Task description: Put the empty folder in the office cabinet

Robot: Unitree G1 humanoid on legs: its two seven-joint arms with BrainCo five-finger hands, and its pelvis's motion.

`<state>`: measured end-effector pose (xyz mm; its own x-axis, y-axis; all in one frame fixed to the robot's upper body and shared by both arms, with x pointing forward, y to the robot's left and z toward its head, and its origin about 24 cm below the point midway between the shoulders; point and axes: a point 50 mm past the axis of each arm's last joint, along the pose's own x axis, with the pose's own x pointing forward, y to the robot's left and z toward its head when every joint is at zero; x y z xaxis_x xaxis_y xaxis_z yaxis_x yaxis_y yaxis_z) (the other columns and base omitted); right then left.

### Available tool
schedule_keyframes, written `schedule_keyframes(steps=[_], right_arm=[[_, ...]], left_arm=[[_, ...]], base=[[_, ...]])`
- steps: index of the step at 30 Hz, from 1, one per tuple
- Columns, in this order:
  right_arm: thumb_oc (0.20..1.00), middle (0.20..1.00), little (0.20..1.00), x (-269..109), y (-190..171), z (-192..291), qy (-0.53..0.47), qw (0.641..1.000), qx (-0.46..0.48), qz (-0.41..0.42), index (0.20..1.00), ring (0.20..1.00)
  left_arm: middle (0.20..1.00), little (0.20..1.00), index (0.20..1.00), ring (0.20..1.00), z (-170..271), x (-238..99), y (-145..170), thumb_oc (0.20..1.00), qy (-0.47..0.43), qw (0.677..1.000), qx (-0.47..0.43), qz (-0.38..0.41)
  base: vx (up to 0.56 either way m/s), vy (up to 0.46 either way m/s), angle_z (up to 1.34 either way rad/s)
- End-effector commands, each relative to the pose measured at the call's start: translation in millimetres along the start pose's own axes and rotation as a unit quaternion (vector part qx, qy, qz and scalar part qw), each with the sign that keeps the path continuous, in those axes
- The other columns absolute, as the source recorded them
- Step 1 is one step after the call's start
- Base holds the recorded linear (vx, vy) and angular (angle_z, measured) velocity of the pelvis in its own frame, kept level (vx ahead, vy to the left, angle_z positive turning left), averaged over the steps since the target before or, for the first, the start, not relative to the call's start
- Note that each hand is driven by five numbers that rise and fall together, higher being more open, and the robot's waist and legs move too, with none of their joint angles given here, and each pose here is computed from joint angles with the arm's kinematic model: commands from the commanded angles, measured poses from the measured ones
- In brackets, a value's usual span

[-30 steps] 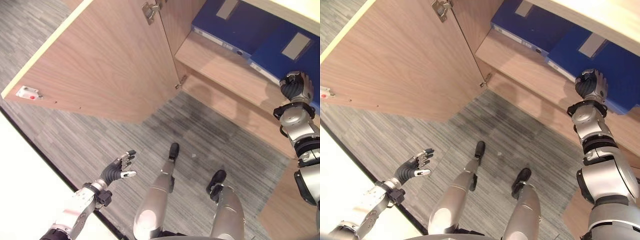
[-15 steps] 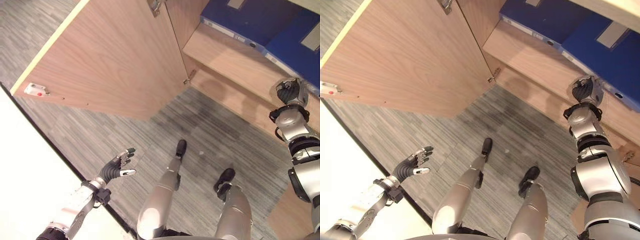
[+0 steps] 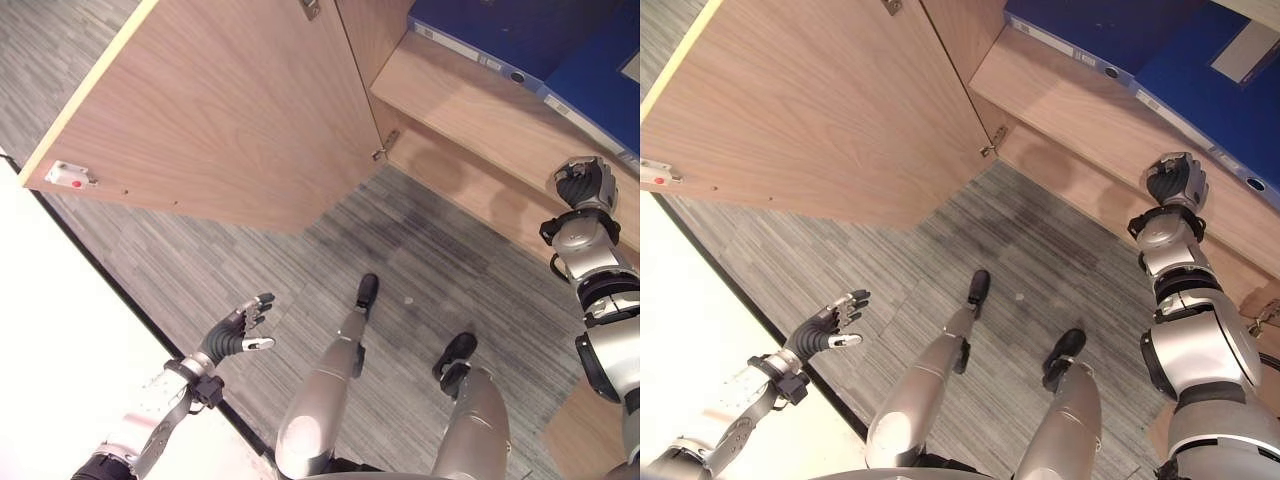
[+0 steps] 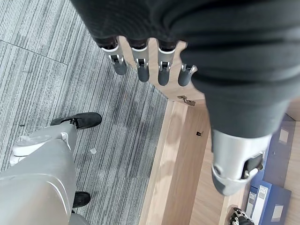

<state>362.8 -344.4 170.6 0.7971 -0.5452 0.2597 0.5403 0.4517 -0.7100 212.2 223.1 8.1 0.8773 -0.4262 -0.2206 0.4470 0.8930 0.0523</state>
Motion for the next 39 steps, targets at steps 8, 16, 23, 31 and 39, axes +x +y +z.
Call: schedule_keyframes(steps=[8, 16, 23, 31, 39], right_arm=[[0.200, 0.200, 0.200, 35, -107, 30, -0.018, 0.993, -0.006, -0.117, 0.200, 0.200], [0.200, 0.200, 0.200, 42, -171, 59, -0.040, 0.982, 0.009, -0.187, 0.200, 0.200], [0.200, 0.200, 0.200, 42, -175, 62, -0.041, 0.982, 0.004, -0.186, 0.200, 0.200], [0.200, 0.200, 0.200, 43, -159, 63, -0.047, 0.984, 0.034, -0.171, 0.200, 0.200], [0.200, 0.200, 0.200, -9, -40, 44, -0.156, 0.970, 0.179, -0.046, 0.200, 0.200]], left_arm=[[1.000, 1.000, 1.000, 1.000, 11, -9, 0, 1.000, -0.009, 0.999, 0.009, -0.043], [1.000, 1.000, 1.000, 1.000, 17, -14, 0, 1.000, -0.007, 0.998, 0.012, -0.068], [1.000, 1.000, 1.000, 1.000, 14, -14, -3, 1.000, 0.001, 0.997, 0.008, -0.082], [1.000, 1.000, 1.000, 1.000, 15, -11, -3, 1.000, -0.004, 0.997, 0.003, -0.076], [1.000, 1.000, 1.000, 1.000, 12, -12, 6, 1.000, -0.028, 0.999, -0.017, -0.016]], base=[[0.04, -0.029, 0.07], [0.00, -0.005, 0.04], [0.00, -0.003, 0.01], [0.00, 0.000, 0.00], [-0.01, 0.007, 0.03]])
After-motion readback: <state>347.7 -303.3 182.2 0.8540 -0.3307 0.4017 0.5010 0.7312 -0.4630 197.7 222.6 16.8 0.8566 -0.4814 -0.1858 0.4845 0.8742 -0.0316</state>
